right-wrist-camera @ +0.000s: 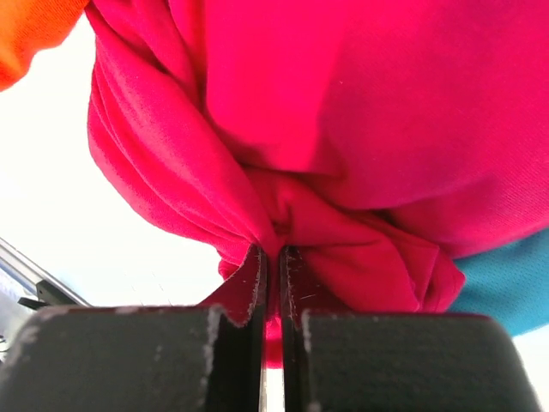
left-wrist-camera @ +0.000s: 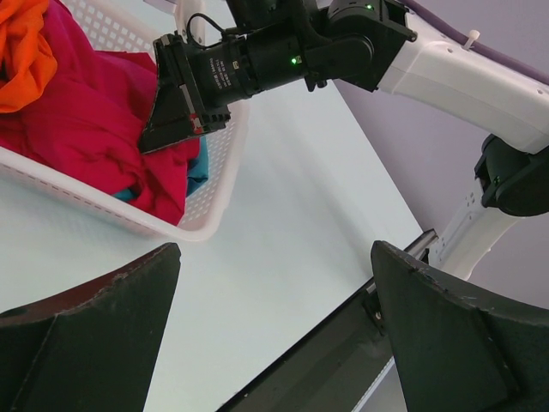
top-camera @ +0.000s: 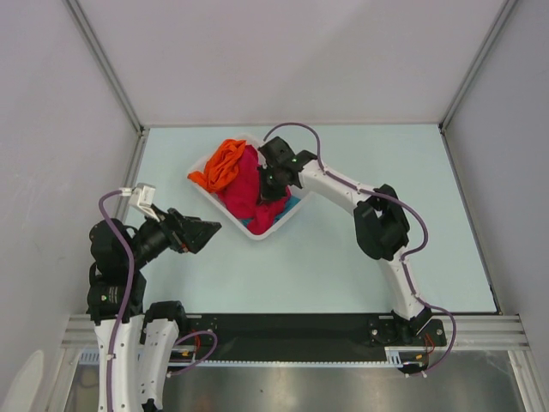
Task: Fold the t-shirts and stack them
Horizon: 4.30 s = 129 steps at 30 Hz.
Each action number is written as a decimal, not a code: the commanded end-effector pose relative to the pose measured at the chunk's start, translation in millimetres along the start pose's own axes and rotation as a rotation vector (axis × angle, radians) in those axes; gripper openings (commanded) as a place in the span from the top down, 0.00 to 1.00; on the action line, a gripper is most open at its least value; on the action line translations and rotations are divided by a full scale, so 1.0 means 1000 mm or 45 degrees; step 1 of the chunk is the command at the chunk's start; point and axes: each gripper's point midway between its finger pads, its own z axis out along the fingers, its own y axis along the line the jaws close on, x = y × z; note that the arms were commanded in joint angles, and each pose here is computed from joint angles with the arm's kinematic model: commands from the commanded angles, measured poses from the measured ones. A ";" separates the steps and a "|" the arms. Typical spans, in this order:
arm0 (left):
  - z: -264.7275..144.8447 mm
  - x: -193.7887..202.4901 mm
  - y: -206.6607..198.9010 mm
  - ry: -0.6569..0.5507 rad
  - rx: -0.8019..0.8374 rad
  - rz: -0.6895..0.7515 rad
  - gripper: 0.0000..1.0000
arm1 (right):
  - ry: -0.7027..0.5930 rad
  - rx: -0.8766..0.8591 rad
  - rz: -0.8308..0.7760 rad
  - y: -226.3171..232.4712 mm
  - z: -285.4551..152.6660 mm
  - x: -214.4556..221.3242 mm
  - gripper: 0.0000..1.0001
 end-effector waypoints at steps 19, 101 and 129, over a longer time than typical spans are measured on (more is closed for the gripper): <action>0.011 0.015 0.021 0.047 -0.033 -0.095 0.00 | -1.145 0.284 -0.047 0.011 -0.398 -0.111 1.00; 0.099 0.060 0.020 0.541 -0.245 0.220 0.00 | -0.546 0.356 0.438 -0.126 -0.153 0.064 0.34; 0.185 0.113 0.057 0.850 -0.739 0.591 0.01 | -0.739 0.382 0.509 -0.140 -0.237 0.110 0.38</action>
